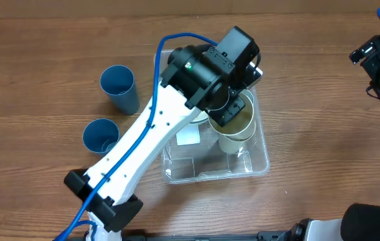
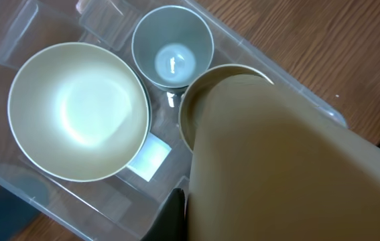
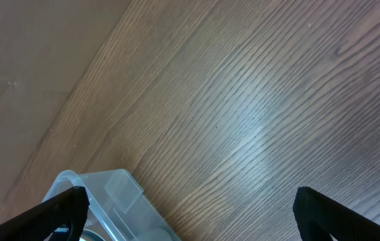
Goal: Pack container
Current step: 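Insert the second beige cup into the first beige cup, release, then grasp a dark blue tall cup with the left gripper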
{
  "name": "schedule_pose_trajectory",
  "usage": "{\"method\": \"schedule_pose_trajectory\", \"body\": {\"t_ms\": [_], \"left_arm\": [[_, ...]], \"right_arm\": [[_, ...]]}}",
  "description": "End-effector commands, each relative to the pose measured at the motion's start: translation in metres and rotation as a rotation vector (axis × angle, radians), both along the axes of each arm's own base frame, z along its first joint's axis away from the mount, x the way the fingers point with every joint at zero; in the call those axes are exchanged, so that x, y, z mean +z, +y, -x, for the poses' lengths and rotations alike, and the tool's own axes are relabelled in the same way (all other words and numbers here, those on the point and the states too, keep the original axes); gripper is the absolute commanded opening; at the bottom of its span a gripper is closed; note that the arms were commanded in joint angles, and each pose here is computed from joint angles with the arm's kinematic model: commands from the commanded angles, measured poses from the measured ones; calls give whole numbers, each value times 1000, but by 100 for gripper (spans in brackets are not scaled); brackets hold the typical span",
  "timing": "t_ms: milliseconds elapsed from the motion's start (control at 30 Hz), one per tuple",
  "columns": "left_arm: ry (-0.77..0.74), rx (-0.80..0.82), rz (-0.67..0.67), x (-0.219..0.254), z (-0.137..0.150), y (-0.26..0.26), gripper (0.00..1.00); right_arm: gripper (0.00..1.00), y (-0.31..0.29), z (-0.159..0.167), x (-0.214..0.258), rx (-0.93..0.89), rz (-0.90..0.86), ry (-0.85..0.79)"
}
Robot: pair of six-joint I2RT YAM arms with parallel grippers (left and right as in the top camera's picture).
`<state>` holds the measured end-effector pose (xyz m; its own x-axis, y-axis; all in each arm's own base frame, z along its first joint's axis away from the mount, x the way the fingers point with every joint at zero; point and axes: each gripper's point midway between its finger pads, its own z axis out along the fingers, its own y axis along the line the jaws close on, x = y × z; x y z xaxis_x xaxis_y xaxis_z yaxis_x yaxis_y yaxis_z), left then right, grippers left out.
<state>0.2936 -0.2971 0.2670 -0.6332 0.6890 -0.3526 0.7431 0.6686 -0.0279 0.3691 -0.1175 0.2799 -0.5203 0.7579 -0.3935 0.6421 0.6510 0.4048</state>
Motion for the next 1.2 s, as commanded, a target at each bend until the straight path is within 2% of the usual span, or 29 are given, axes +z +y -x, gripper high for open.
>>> {"method": "schedule_pose_trajectory", "body": {"t_ms": [0,100,133,167,267,433,500,567,667,767,833,967,1067,1167], "left_arm": [[0,-17,-21,-8,-5,-4,5],[14,-17,-32,-17,-8,-7,13],[15,-17,-33,-18,-9,-8,20],[15,-17,-29,-19,-10,-10,22],[-16,-7,-13,-12,-14,-11,42],[-90,219,40,32,-29,22,47],[-147,347,61,59,-39,53,51],[-216,521,56,83,-51,101,62],[-272,702,74,105,-65,164,73],[-248,887,112,107,-80,227,75],[-188,948,141,97,-89,255,74],[-42,959,145,56,-108,287,68],[85,918,132,17,-118,287,62],[200,905,65,-26,-121,288,57]], "right_arm": [[100,0,0,5,-5,5,-15],[100,0,0,5,-6,5,-15],[100,0,0,5,-5,5,-15],[100,0,0,5,-5,5,-15],[100,0,0,5,-5,5,-15],[100,0,0,5,-5,5,-15],[100,0,0,5,-5,5,-15],[100,0,0,5,-5,5,-15],[100,0,0,5,-5,5,-15],[100,0,0,5,-5,5,-15],[100,0,0,5,-5,5,-15],[100,0,0,5,-5,5,-15],[100,0,0,5,-5,5,-15],[100,0,0,5,-5,5,-15]]}}
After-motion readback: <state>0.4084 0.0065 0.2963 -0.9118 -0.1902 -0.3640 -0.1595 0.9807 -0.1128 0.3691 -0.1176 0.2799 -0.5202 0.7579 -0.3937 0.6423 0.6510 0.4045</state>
